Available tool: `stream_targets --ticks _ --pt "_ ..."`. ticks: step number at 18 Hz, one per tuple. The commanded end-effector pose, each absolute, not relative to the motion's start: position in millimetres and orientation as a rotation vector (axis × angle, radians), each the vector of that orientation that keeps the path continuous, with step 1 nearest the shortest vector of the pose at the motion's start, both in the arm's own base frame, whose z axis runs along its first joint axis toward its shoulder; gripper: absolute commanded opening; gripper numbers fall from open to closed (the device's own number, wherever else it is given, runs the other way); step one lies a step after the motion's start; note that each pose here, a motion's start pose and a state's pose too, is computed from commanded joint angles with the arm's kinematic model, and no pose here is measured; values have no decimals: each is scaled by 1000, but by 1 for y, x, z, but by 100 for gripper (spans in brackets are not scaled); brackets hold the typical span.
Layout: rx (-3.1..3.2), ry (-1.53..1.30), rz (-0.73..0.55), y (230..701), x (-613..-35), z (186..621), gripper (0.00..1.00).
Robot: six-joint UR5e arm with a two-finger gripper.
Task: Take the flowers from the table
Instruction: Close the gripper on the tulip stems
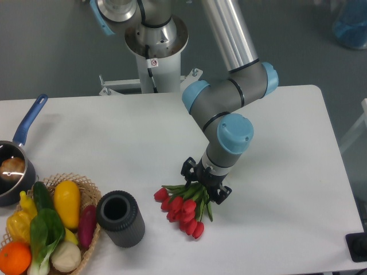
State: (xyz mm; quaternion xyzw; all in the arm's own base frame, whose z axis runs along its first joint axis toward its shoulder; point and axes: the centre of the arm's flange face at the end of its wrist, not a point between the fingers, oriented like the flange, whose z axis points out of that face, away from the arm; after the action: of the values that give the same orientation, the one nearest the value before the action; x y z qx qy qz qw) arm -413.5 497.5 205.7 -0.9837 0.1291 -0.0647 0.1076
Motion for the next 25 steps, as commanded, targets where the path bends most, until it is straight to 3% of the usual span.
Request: stream_targets --ticks 7,25 --pt "-2894 380 -187 497 -413 208 41" --pt "-2882 383 -157 497 -414 221 40"
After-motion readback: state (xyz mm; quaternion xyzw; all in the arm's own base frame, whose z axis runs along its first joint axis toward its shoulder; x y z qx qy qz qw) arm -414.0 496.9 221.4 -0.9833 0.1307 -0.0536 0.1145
